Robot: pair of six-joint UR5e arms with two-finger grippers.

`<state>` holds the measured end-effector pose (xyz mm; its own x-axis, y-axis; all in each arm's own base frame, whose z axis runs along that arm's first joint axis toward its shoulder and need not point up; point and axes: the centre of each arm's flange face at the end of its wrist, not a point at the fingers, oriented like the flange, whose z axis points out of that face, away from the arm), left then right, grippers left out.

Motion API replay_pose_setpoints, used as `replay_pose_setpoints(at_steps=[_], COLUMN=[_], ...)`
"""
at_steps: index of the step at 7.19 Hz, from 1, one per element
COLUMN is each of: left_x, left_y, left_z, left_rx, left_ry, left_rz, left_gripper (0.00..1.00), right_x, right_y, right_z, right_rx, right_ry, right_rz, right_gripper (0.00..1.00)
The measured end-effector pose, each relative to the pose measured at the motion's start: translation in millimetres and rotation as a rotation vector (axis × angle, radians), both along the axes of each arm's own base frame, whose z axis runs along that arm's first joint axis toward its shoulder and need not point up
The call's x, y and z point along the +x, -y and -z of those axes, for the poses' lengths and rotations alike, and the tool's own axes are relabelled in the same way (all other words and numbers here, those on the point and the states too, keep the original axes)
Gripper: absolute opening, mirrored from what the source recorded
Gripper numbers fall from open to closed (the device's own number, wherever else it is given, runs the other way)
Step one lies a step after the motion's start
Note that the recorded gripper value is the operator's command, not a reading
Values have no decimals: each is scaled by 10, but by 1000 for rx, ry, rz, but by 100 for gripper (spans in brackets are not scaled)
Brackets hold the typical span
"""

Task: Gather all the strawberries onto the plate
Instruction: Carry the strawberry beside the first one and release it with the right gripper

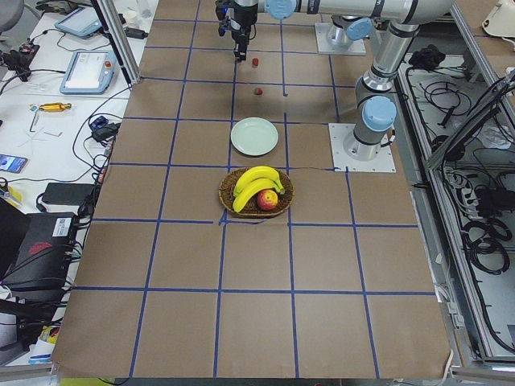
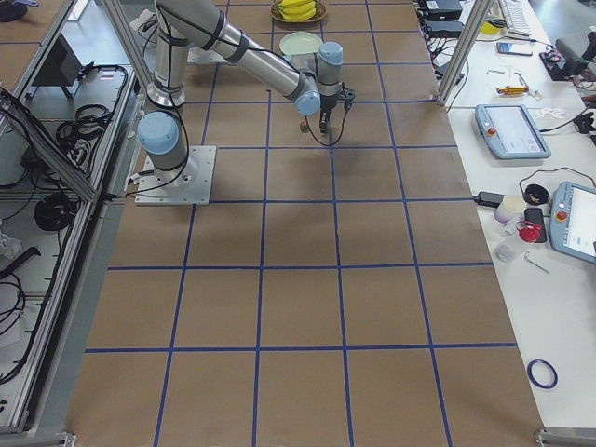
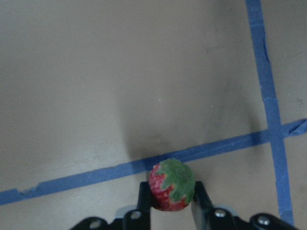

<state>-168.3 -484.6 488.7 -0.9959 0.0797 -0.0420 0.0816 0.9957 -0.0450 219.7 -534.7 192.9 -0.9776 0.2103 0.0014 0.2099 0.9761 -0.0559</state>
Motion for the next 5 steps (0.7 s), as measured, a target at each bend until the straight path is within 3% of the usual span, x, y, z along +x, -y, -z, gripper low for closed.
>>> replay_pose_setpoints(at_steps=[2,5], left_x=[-1,-4], left_y=[0,2], left_z=[0,5], left_rx=[0,2], left_ry=[-1,-3], left_rz=[-2,-1], left_gripper=[100,100], right_x=[407,1465], right_y=[-7,-342], right_z=[-231,-513], right_rx=[-88,-126], right_ry=[95,200], right_rz=[-57,-156], right_gripper=[0,5])
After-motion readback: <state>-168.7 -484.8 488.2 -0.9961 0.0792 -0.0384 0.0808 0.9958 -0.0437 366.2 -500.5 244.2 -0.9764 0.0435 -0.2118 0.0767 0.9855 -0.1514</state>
